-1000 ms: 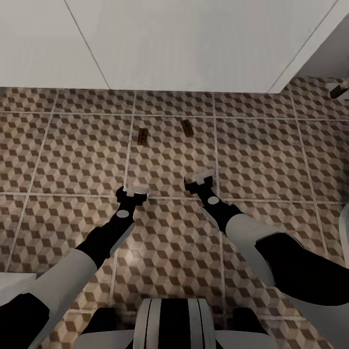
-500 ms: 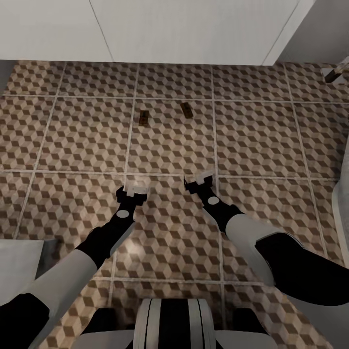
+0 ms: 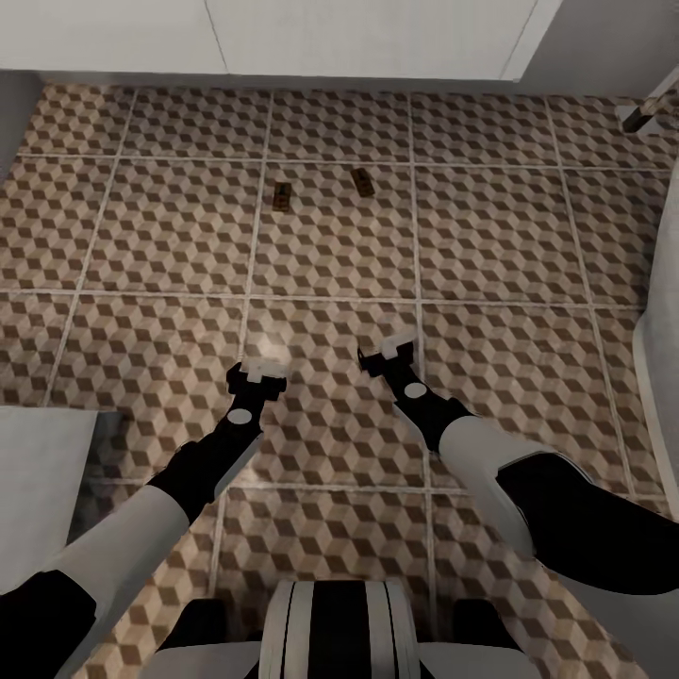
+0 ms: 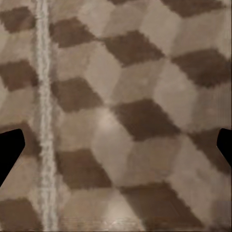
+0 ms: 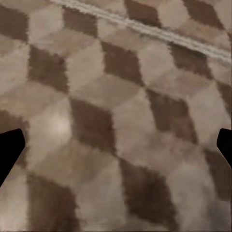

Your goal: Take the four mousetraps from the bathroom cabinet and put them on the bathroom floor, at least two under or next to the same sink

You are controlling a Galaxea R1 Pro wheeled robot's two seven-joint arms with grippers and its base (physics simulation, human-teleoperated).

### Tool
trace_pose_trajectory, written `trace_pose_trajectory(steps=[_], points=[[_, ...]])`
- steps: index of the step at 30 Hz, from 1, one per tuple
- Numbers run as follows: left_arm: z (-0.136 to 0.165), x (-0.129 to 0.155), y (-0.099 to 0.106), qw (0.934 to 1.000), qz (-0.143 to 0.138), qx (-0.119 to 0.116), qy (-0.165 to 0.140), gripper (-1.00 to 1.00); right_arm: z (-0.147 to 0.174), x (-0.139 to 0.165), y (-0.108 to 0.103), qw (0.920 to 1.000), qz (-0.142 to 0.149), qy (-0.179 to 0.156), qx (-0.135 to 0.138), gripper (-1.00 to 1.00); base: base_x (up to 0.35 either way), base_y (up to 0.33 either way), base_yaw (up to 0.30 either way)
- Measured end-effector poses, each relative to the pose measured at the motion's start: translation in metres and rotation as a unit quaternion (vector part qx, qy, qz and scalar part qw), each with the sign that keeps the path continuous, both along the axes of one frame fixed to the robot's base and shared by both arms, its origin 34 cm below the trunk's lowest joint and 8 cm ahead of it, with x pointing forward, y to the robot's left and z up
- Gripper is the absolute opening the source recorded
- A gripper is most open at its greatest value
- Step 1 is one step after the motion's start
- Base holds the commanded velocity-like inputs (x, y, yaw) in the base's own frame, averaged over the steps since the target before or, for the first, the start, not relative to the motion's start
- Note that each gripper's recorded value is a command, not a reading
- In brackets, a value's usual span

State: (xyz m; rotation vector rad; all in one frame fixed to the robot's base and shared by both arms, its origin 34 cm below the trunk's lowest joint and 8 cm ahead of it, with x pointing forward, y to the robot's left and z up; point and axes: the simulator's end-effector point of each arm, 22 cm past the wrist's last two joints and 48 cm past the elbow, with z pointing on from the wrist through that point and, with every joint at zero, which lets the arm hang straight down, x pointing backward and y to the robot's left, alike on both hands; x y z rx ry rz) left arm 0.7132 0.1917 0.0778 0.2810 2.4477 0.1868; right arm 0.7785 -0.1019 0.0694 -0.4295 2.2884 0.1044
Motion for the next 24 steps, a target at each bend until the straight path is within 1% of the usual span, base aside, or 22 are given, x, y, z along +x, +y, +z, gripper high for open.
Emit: trace_pose_trajectory(steps=[6, 9, 15, 24], points=[[0.0, 0.0, -0.001, 1.0, -0.001, 0.0, 0.0, 1.0, 0.0, 0.0, 0.0, 1.0, 0.0, 0.0, 0.0, 1.0, -0.338, 0.0, 0.0], [0.001, 0.0, -0.003, 1.0, -0.003, -0.001, -0.001, 1.0, 0.0, 0.0, 0.0, 1.0, 0.0, 0.0, 0.0, 1.0, -0.22, 0.0, 0.0], [0.002, 0.0, -0.008, 1.0, -0.007, -0.002, -0.002, 1.0, 0.0, 0.0, 0.0, 1.0, 0.0, 0.0, 0.0, 1.0, -0.085, 0.0, 0.0], [0.003, 0.0, -0.011, 0.9999, -0.01, -0.004, -0.002, 1.0, 0.0, 0.0, 0.0, 1.0, 0.0, 0.0, 0.0, 1.0, -0.014, 0.0, 0.0]])
